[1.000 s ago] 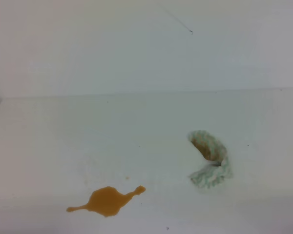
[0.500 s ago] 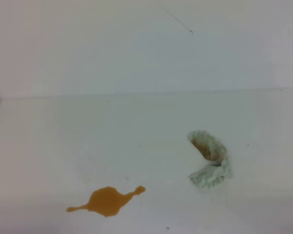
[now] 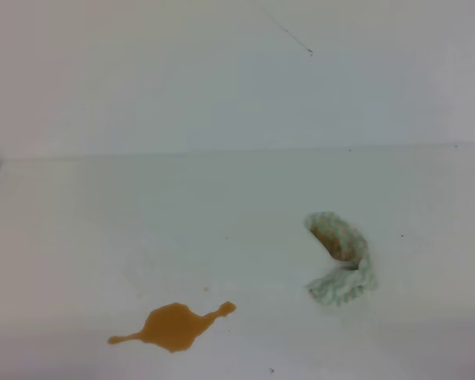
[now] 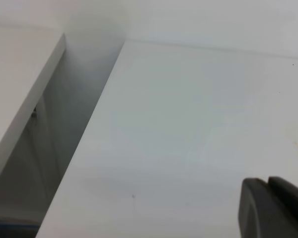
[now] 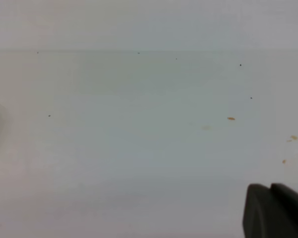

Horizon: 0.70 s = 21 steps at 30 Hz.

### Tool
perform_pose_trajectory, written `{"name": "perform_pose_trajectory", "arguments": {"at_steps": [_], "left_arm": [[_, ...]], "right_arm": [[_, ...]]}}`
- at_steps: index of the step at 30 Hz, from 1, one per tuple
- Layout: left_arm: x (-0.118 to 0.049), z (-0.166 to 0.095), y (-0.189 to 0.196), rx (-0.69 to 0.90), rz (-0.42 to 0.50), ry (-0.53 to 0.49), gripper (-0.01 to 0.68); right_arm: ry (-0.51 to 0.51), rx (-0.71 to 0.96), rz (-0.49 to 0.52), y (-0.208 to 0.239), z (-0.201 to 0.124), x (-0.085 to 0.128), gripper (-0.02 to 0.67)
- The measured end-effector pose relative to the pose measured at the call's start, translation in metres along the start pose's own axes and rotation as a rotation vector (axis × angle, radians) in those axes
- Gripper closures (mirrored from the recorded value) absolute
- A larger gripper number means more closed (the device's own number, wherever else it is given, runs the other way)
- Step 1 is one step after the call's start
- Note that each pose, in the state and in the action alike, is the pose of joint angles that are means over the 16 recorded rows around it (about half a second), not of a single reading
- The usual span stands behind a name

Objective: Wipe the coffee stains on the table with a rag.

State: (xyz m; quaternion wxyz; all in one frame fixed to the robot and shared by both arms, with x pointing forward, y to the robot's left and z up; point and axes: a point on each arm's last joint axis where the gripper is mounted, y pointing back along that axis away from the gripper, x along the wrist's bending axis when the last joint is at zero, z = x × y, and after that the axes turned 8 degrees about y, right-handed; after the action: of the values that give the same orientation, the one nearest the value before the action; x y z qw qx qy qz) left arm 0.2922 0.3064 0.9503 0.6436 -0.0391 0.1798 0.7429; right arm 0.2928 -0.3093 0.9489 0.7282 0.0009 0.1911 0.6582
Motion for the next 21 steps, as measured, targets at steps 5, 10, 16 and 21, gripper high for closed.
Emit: {"name": "perform_pose_trajectory", "arguments": {"at_steps": [5,10,16,21], "left_arm": [[0.0,0.0,0.0,0.0,0.0,0.0,0.672],[0.0,0.0,0.0,0.0,0.0,0.0,0.672],[0.0,0.0,0.0,0.0,0.0,0.0,0.672],[0.0,0.0,0.0,0.0,0.0,0.0,0.672]], "right_arm": [[-0.004,-0.062,0.001,0.0,0.006,0.0,0.652],[-0.008,-0.205,0.002,0.002,0.018,0.0,0.652],[-0.009,-0.406,0.002,0.007,0.036,0.0,0.652],[-0.01,-0.546,0.002,0.014,0.048,0.0,0.652]]}}
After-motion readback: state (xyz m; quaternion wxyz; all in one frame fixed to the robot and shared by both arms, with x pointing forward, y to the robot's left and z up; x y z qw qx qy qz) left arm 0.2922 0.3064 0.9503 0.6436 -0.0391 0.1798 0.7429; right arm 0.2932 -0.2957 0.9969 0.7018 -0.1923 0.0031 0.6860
